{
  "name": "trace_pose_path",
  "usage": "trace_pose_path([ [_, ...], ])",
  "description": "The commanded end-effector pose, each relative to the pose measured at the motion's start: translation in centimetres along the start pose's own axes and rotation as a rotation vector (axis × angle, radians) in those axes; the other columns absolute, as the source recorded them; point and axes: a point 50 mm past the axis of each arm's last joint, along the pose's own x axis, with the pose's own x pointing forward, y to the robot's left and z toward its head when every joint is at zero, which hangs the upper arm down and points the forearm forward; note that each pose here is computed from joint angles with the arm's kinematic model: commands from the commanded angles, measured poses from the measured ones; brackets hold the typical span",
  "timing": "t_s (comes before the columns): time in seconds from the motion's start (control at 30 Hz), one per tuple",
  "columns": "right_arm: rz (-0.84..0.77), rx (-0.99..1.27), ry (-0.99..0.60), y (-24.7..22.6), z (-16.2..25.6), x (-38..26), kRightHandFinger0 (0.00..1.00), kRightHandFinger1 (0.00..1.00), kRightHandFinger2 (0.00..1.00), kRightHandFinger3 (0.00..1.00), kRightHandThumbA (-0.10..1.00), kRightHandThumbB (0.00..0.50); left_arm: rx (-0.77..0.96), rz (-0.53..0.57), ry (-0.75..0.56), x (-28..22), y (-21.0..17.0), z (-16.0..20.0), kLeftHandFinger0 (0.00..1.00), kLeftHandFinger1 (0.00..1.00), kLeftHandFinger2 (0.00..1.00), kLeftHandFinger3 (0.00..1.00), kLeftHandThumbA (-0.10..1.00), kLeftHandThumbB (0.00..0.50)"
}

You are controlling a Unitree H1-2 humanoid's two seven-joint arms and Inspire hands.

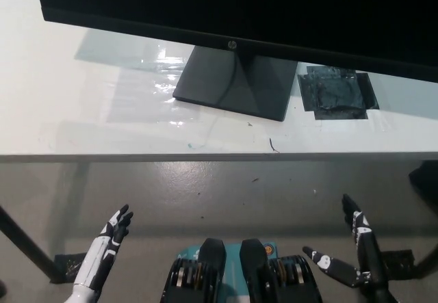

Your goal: The monitor is being placed at the center of the desk and the robot uses its right hand to grab on the right side of the monitor and tilt the angle of the montior sideways.

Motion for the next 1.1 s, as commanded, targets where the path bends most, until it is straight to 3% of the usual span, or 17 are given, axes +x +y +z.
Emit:
trace_pose_path([
  [0.0,0.035,0.149,-0.201,-0.4,4.1,0.3,1.0,1.0,1.0,1.0,1.0,0.209,0.017,0.021,-0.099,1.4,0.8,1.5,1.0,1.0,1.0,1.0,1.0,0.297],
  [0.07,0.066,0.275,-0.257,-0.4,5.5,0.0,1.0,1.0,1.0,1.0,1.0,0.235,0.023,0.018,-0.104,1.6,0.8,1.6,1.0,1.0,1.0,1.0,1.0,0.287],
  [0.17,0.071,0.286,-0.263,-0.4,5.6,0.0,1.0,1.0,1.0,1.0,1.0,0.235,0.022,0.017,-0.104,1.7,0.8,1.6,1.0,1.0,1.0,1.0,1.0,0.287],
  [0.2,0.135,0.411,-0.289,-0.5,7.3,-0.2,1.0,1.0,1.0,1.0,1.0,0.317,0.016,0.017,-0.102,1.6,0.8,1.6,1.0,1.0,1.0,1.0,1.0,0.294],
  [0.27,0.221,0.652,-0.26,-0.4,9.9,-0.4,1.0,1.0,1.0,1.0,1.0,0.383,0.035,0.02,-0.101,1.6,0.8,1.6,1.0,1.0,1.0,1.0,1.0,0.287],
  [0.37,0.239,0.709,-0.248,-0.5,10.7,-0.3,1.0,1.0,1.0,1.0,1.0,0.395,0.031,0.017,-0.098,1.5,0.7,1.5,1.0,1.0,1.0,1.0,1.0,0.291],
  [0.43,0.294,0.959,-0.181,-0.4,12.3,0.6,1.0,1.0,1.0,1.0,0.99,0.409,0.019,0.009,-0.094,1.4,0.5,1.4,1.0,1.0,1.0,1.0,1.0,0.287],
  [0.5,0.329,1.079,-0.158,-0.4,13.0,1.6,1.0,1.0,1.0,1.0,1.0,0.375,0.021,0.006,-0.092,1.3,0.5,1.3,1.0,1.0,1.0,1.0,1.0,0.287],
  [0.7,0.335,1.237,-0.142,-0.1,14.2,4.2,1.0,1.0,1.0,1.0,1.0,0.34,0.019,0.003,-0.094,1.4,0.5,1.4,1.0,1.0,1.0,1.0,1.0,0.294],
  [0.93,0.315,1.346,-0.097,0.8,14.4,7.8,1.0,1.0,1.0,1.0,1.0,0.348,0.019,-0.001,-0.095,1.3,0.5,1.4,1.0,1.0,1.0,1.0,1.0,0.292],
  [1.07,0.319,1.385,-0.086,1.3,14.3,9.3,1.0,1.0,1.0,1.0,1.0,0.325,0.018,-0.003,-0.095,1.2,0.5,1.4,1.0,1.0,1.0,1.0,1.0,0.284],
])
